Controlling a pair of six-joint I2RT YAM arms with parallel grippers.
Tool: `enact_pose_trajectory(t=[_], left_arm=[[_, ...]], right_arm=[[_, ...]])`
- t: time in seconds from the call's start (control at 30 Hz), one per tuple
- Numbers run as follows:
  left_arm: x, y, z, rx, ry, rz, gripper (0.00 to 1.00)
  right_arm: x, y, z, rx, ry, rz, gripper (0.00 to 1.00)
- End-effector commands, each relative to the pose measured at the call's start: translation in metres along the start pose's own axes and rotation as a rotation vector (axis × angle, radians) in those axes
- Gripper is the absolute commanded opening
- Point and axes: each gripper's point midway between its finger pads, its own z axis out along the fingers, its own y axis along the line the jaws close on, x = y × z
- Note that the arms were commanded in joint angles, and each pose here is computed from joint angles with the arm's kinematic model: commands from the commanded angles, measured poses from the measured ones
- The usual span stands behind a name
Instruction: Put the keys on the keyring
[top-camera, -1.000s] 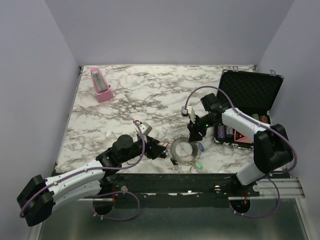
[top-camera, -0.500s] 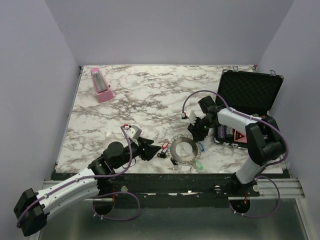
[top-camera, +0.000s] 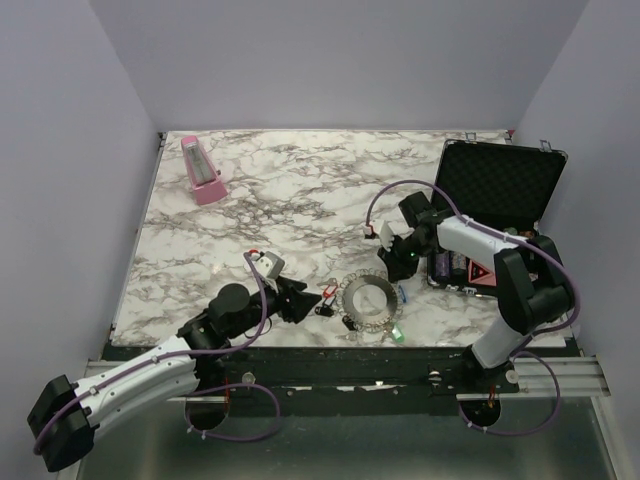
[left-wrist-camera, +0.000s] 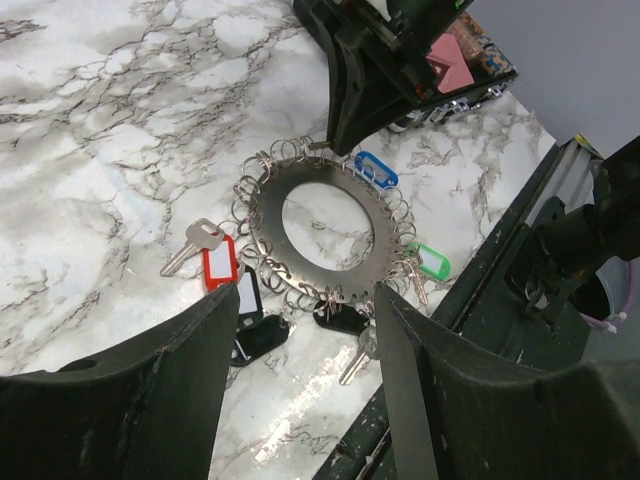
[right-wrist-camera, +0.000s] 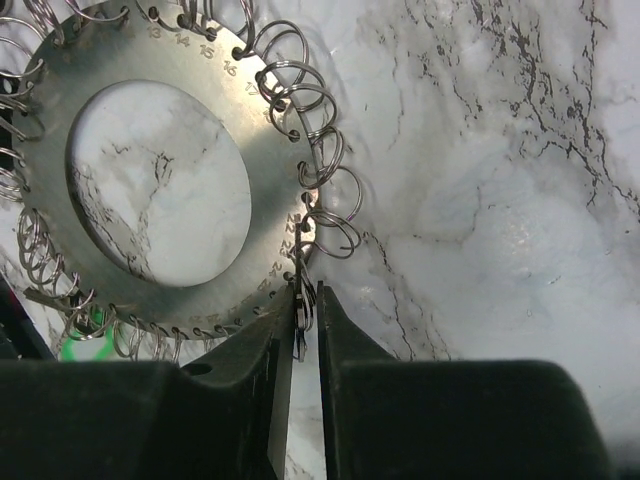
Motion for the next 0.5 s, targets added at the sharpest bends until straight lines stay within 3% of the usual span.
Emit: enact_pose_trajectory(t=[0.0,0.37,0.47], left_arm=[[-0.001,-0.004,0.003,0.013,-0.005,-0.005,0.64],[-0.004,-0.014,0.013,0.051,0.018,-0.009,0.64],[-0.004,-0.014,0.013,0.053,0.018,-0.011,0.64]], right_arm=[[-0.003,0.007,-0.011,-0.021,-0.036,0.007,0.22],[0.002,0.008,-0.01,-0.039,-0.032,0.037,0.26],[-0.004,0.012,-0.014,-0.053,-0.061,0.019,0.36]])
